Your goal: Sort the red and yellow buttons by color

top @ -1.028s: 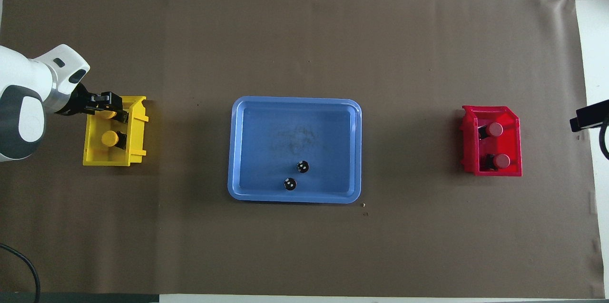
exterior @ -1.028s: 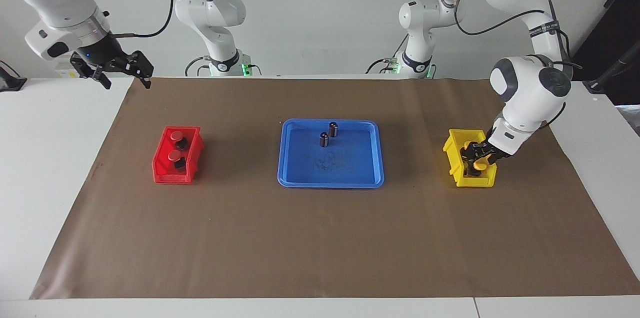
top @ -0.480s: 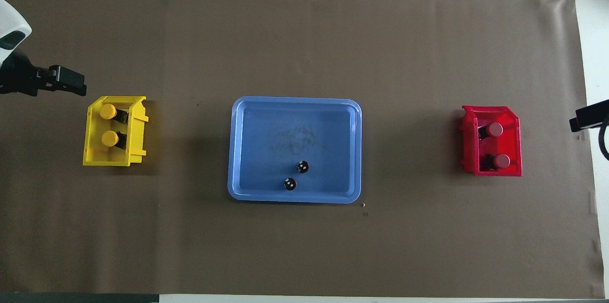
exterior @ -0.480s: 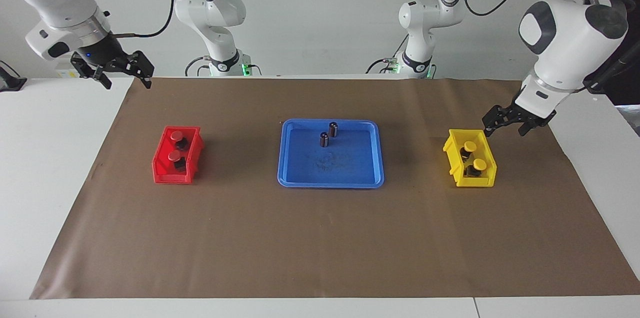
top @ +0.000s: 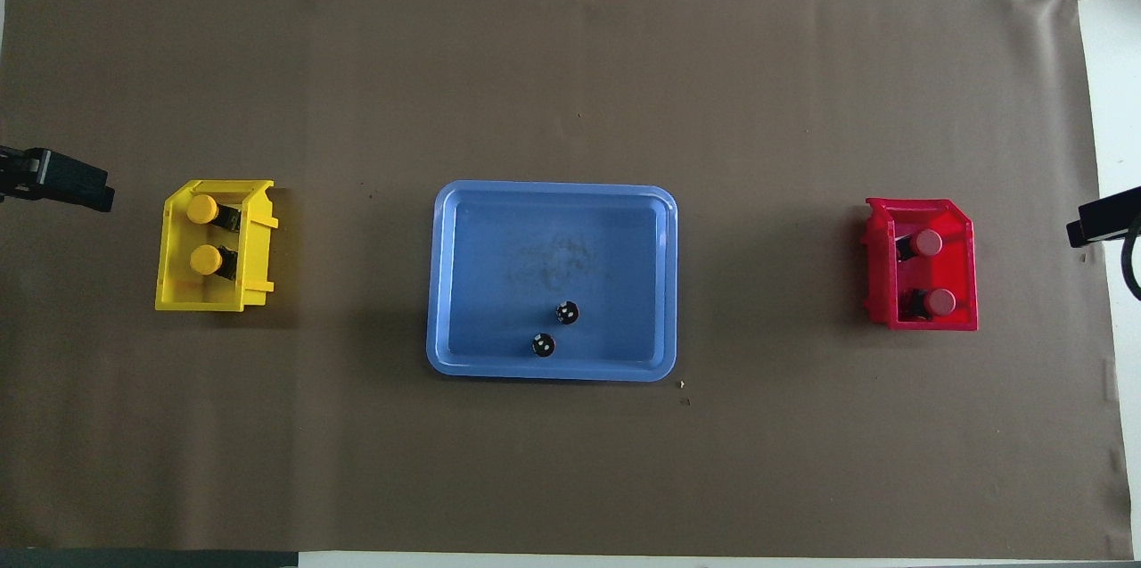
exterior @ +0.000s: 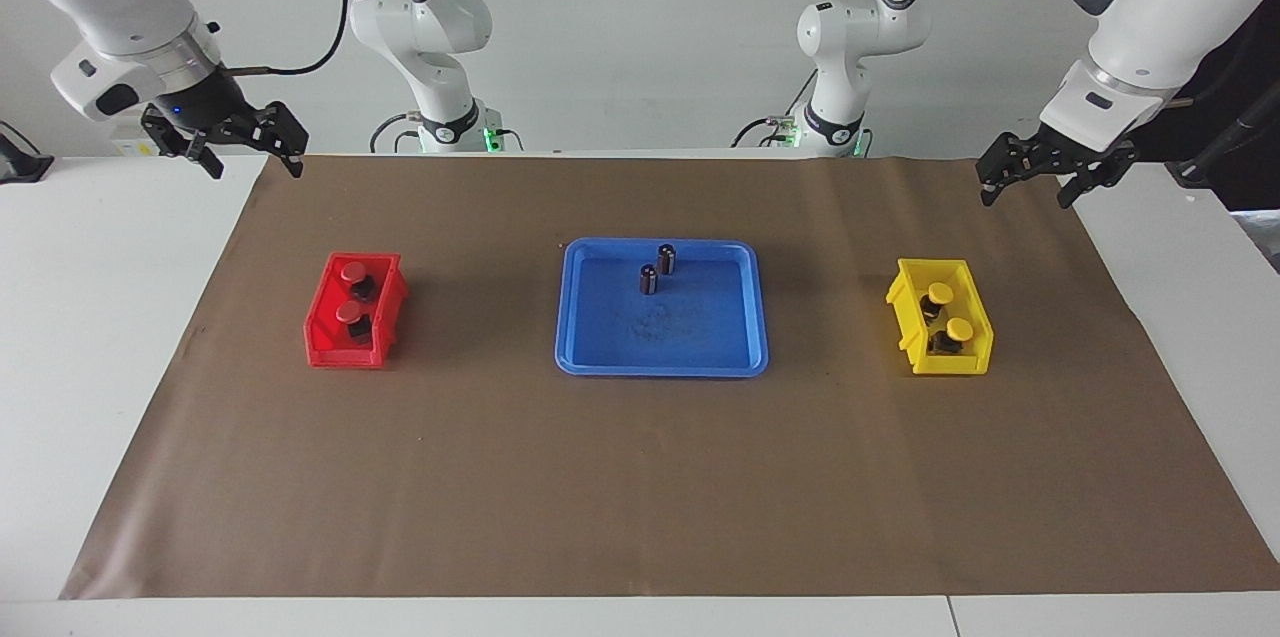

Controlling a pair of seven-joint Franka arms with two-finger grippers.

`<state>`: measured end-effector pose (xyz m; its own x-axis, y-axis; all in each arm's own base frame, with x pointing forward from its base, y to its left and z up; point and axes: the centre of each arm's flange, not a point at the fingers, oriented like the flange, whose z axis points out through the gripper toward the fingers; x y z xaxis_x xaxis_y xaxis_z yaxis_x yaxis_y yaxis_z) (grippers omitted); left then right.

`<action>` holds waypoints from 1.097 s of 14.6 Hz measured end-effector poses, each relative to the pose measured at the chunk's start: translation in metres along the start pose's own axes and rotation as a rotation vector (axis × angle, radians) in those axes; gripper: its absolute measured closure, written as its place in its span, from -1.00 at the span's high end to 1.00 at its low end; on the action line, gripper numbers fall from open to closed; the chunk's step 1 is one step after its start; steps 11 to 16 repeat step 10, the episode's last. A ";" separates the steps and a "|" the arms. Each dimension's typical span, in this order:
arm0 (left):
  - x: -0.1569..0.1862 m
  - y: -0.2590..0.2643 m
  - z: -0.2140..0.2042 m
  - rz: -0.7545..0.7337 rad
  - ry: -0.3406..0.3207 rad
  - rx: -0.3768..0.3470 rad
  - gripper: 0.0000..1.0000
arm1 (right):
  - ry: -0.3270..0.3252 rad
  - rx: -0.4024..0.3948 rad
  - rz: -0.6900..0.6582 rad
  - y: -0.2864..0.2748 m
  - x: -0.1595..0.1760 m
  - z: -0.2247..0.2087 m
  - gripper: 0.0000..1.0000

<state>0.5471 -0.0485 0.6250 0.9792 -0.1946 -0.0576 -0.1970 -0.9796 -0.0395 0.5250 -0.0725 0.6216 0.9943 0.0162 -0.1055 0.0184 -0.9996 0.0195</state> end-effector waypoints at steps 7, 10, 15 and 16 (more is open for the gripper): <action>-0.004 0.018 -0.008 0.030 -0.003 -0.003 1.00 | 0.000 0.000 0.000 0.000 0.000 0.000 1.00; -0.010 0.015 -0.018 0.014 0.017 -0.028 1.00 | 0.000 0.000 0.000 0.000 0.000 0.000 1.00; -0.010 0.015 -0.018 0.014 0.017 -0.028 1.00 | 0.000 0.000 0.000 0.000 0.000 0.000 1.00; -0.010 0.015 -0.018 0.014 0.017 -0.028 1.00 | 0.000 0.000 0.000 0.000 0.000 0.000 1.00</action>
